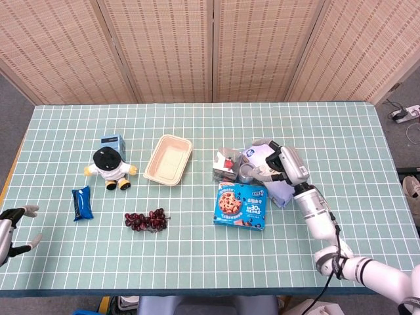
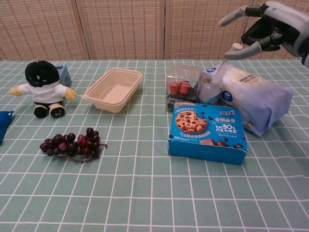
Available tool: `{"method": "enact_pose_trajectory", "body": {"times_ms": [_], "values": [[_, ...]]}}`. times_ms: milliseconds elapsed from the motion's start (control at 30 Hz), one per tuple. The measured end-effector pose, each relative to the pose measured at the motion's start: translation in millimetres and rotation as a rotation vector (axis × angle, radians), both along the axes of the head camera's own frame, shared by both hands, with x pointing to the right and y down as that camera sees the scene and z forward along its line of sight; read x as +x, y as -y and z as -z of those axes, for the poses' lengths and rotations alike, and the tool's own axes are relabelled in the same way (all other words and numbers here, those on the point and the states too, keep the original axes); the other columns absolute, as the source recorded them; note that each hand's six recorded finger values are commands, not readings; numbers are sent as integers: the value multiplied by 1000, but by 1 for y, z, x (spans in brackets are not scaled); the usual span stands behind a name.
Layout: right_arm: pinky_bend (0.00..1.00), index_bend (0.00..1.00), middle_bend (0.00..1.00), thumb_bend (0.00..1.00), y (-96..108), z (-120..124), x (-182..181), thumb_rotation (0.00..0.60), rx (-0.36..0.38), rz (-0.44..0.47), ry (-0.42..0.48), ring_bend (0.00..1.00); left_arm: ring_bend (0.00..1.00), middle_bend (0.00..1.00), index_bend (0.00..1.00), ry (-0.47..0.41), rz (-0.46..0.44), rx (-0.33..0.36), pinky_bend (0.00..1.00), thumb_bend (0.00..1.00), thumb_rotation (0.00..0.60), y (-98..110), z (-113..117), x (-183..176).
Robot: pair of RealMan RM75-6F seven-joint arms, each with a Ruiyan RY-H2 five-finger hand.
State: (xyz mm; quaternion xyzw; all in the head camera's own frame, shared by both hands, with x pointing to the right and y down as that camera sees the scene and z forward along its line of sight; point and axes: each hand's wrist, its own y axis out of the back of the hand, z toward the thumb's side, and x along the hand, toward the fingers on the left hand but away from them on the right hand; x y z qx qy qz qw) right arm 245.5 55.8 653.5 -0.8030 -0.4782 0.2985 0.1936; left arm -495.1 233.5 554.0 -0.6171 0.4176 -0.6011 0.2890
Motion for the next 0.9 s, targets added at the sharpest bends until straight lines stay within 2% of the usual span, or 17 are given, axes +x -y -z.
{"method": "enact_pose_trajectory", "body": {"times_ms": [133, 233, 267, 333, 400, 467, 533, 633, 733, 900], "values": [[1000, 184, 972, 0, -7, 22, 20, 600, 64, 1, -66, 1000, 304, 394, 373, 6, -5, -4, 450, 264, 600, 0, -1, 1], [993, 134, 868, 0, -16, 38, 39, 600, 101, -1, -151, 953, 304, 394, 373, 11, -14, -5, 450, 263, 600, -1, -2, 3], [958, 125, 809, 0, -20, 42, 45, 600, 106, 1, -183, 897, 304, 394, 373, 13, -18, -5, 450, 263, 600, -1, -3, 4], [794, 121, 667, 0, -29, 51, 59, 600, 107, 13, -274, 732, 304, 394, 371, 19, -22, -4, 450, 263, 600, -1, -3, 5], [559, 126, 496, 0, -38, 58, 71, 600, 99, 32, -368, 517, 304, 394, 369, 24, -23, 4, 450, 263, 600, -1, -5, 6], [466, 149, 426, 0, -49, 66, 85, 600, 88, 54, -489, 418, 303, 394, 369, 28, -23, 17, 450, 264, 600, 0, -7, 7], [437, 167, 406, 0, -64, 76, 101, 600, 72, 65, -607, 381, 303, 394, 369, 33, -26, 22, 450, 264, 600, 1, -8, 7], [435, 175, 406, 0, -89, 93, 123, 600, 41, 54, -732, 373, 303, 394, 369, 42, -37, 18, 450, 264, 600, 1, -11, 9], [435, 186, 409, 0, -104, 100, 138, 600, 30, 22, -776, 373, 303, 394, 371, 49, -55, 14, 450, 264, 600, -1, -14, 13], [435, 199, 409, 0, -136, 104, 180, 600, 9, -79, -789, 373, 303, 394, 379, 41, -87, 39, 450, 263, 600, 0, -14, 22]]}}
